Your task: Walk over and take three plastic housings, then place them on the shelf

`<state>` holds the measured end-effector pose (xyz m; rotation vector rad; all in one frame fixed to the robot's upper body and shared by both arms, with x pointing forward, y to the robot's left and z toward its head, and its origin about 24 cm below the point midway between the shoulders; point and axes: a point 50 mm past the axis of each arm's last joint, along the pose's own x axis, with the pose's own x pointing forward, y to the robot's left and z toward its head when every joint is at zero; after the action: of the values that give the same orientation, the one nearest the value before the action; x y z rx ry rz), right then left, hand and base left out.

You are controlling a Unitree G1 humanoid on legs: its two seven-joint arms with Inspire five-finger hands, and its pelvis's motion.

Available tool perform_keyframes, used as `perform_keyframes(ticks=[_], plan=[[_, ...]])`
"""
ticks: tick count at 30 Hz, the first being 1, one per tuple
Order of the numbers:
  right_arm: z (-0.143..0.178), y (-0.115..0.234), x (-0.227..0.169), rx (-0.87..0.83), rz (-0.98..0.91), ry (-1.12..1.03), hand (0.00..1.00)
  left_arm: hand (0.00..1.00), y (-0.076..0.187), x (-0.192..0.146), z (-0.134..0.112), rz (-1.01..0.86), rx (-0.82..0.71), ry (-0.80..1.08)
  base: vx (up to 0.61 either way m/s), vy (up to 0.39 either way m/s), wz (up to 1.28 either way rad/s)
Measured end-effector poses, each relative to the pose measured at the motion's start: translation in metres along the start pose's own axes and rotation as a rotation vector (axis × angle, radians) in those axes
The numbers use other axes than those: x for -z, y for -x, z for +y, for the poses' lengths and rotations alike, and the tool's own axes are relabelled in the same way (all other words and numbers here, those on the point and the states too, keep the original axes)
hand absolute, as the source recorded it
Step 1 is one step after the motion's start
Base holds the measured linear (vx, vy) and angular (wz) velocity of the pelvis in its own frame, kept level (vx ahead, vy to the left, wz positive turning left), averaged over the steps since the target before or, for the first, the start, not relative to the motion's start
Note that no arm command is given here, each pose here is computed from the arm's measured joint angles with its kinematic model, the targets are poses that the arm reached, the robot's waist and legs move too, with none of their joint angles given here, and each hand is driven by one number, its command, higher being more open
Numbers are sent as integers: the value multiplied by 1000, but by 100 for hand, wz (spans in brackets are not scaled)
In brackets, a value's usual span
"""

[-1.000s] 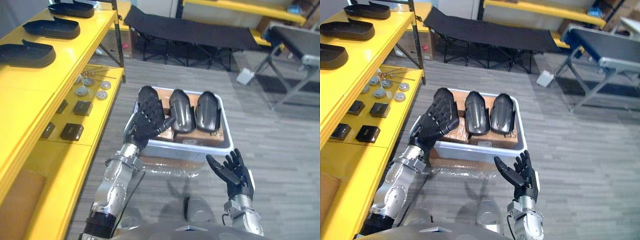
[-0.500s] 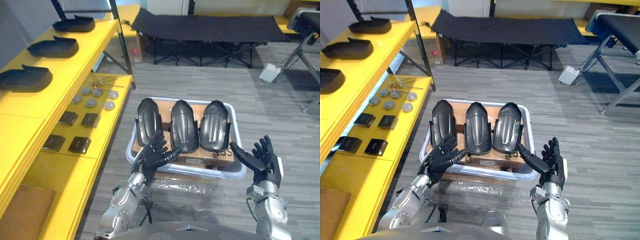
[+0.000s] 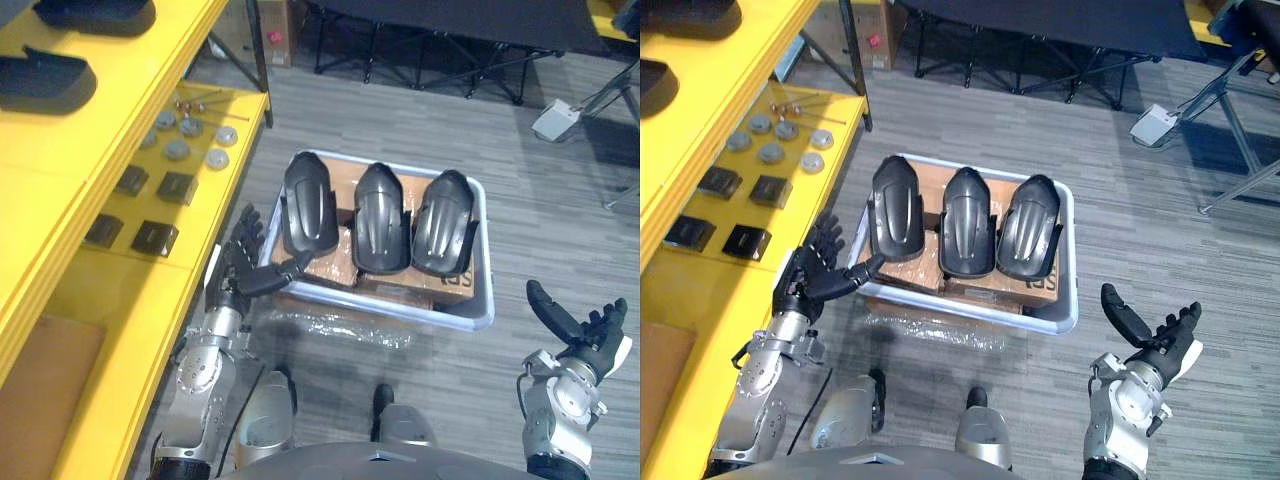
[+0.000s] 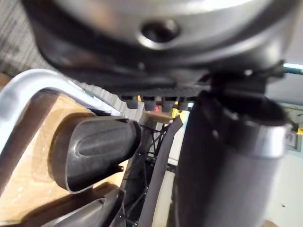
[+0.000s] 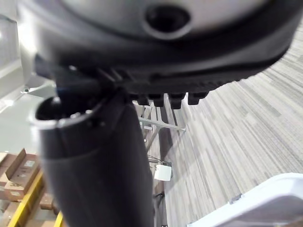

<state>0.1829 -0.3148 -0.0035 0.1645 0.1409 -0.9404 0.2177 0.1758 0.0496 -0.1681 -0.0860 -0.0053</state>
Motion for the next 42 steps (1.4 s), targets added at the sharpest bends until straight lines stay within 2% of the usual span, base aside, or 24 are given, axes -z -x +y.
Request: perform_keyframes(ticks=[8,12,22,35,38,39,42], plan=[[11,-37,-1,-5,118,8,100,100,-6,6,2,48,20,-30,-60,5,9],[18,-53,-12,-12,119,21,100,100,-10,13,5,81,7,-38,7,6,12],[30,-97,-92,-40,-22,75,100,100,-11,39,-7,241,94,-9,-17,5,7],[54,-113,-122,-150,77,155,100,100,-16,53,-16,304,106,23,-40,15,4],[49,-116,-133,-171,63,213,100,100,-20,52,-24,295,118,63,-44,7,5],[47,-117,-137,-174,56,215,0,100,-21,51,-25,291,119,68,-39,11,7],[51,-119,-154,-183,38,245,0,100,-26,48,-25,277,97,73,-34,4,-1]])
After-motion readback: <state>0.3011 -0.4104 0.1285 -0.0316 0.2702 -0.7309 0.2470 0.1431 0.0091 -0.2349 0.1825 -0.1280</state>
